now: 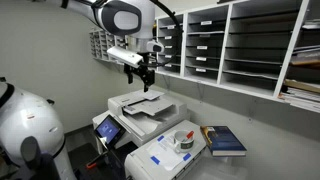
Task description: Remove the marker from the cup and put it on the printer
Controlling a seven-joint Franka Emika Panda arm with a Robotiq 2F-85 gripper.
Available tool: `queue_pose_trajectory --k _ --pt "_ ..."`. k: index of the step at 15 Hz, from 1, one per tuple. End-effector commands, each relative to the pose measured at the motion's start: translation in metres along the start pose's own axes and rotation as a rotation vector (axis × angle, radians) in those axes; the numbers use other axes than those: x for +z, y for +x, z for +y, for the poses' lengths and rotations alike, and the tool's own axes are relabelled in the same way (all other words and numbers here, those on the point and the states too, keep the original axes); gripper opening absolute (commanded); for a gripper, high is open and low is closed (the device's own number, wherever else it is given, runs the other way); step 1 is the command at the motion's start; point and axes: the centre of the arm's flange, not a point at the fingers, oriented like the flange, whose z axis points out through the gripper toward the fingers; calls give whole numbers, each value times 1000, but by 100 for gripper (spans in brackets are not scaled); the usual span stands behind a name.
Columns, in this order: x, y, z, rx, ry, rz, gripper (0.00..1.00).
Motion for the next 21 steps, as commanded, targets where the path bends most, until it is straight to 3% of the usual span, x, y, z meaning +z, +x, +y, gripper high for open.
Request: queue_pose_trajectory --k 1,6,8,10,14,21 --pt "0 0 0 0 0 0 100" --pt "3 4 2 6 4 -8 100" --pt "15 27 16 43 1 18 100" --pt "33 52 33 101 -49 64 100" --pt "96 105 81 221 -142 110 100" --pt "223 167 143 409 -238 26 100"
